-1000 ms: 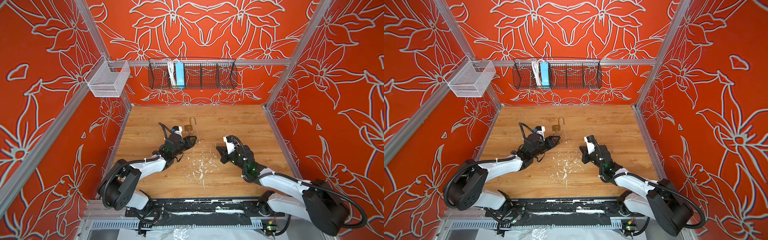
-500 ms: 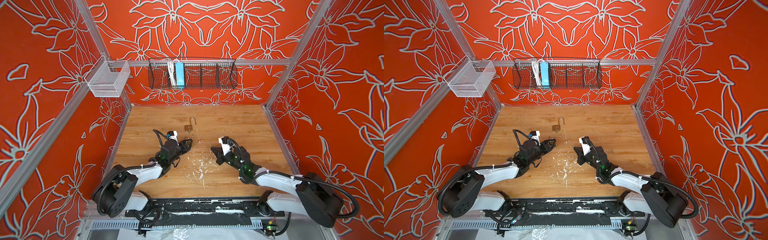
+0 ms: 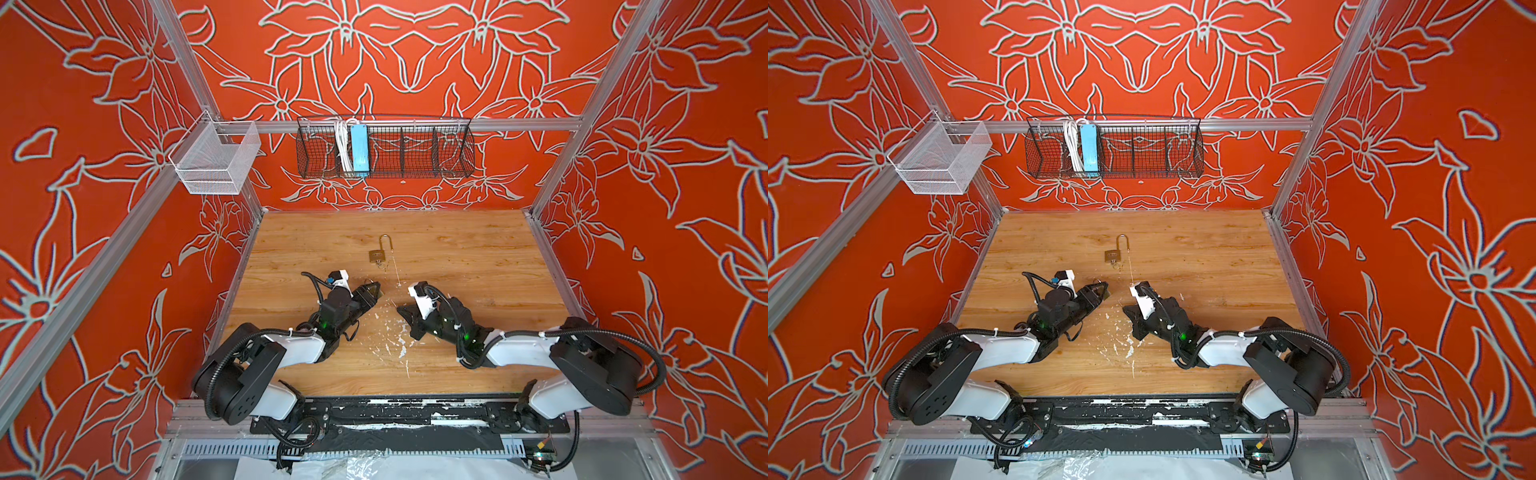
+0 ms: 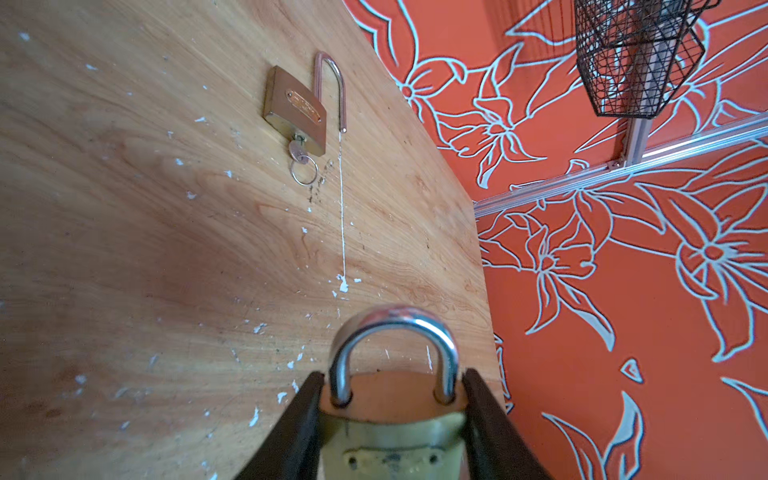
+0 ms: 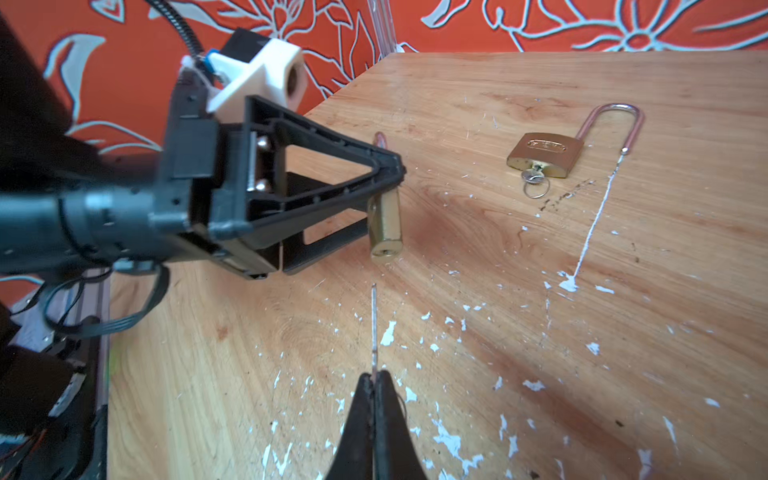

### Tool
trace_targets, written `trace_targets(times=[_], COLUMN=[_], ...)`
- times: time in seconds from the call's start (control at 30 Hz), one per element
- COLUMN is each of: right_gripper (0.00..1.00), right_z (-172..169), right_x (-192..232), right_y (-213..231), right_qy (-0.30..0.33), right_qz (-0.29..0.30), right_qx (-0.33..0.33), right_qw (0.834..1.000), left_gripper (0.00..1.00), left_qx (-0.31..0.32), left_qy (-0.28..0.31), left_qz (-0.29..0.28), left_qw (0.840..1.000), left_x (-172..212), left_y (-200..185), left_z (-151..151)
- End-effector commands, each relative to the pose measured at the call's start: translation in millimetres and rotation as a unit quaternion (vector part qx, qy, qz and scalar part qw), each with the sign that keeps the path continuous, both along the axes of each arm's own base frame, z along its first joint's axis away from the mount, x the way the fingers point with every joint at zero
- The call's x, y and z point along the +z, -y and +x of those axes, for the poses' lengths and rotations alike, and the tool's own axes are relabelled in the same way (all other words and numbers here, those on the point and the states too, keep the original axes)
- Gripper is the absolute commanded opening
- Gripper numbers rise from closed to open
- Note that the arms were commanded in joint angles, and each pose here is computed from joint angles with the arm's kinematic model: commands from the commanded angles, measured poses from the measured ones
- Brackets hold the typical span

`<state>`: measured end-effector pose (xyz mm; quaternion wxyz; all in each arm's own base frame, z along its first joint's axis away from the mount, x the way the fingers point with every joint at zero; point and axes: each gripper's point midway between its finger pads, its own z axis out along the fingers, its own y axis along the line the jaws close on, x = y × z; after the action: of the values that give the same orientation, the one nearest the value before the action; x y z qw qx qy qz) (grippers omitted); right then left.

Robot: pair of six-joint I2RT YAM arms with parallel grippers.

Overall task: Unlock with the key
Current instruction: 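Bring the padlock toward the key while the right gripper moves the key toward it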

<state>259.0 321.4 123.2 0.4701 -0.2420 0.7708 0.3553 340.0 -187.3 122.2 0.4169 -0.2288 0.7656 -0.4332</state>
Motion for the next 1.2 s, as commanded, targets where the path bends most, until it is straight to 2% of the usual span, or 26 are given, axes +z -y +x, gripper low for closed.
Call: trace_targets(times=[0.0,0.5,1.17], right_gripper=[0.0,0.0,0.0], right_z=[6,5,10], right_x=[11,7,15], right_y=[-11,-21,-13], right_qy=[0.001,-0.011,-0.012], right_qz=[0.023,0.022,0.027], right_qx=[0.002,0.022,-0.005], right_qw=[1.0,0.999,1.0], left_gripper=[0.0,0.0,0.0], left_qx=[0.007,-0.025,-0.062], left_qy=[0.063,0.086,0.085], left_qz=[-0.025,-0.015,-0.014], left_qw=[0.998,0.996,0.994], left_x=[39,49,38], left_y=[0,25,43], left_z=[6,-7,-8])
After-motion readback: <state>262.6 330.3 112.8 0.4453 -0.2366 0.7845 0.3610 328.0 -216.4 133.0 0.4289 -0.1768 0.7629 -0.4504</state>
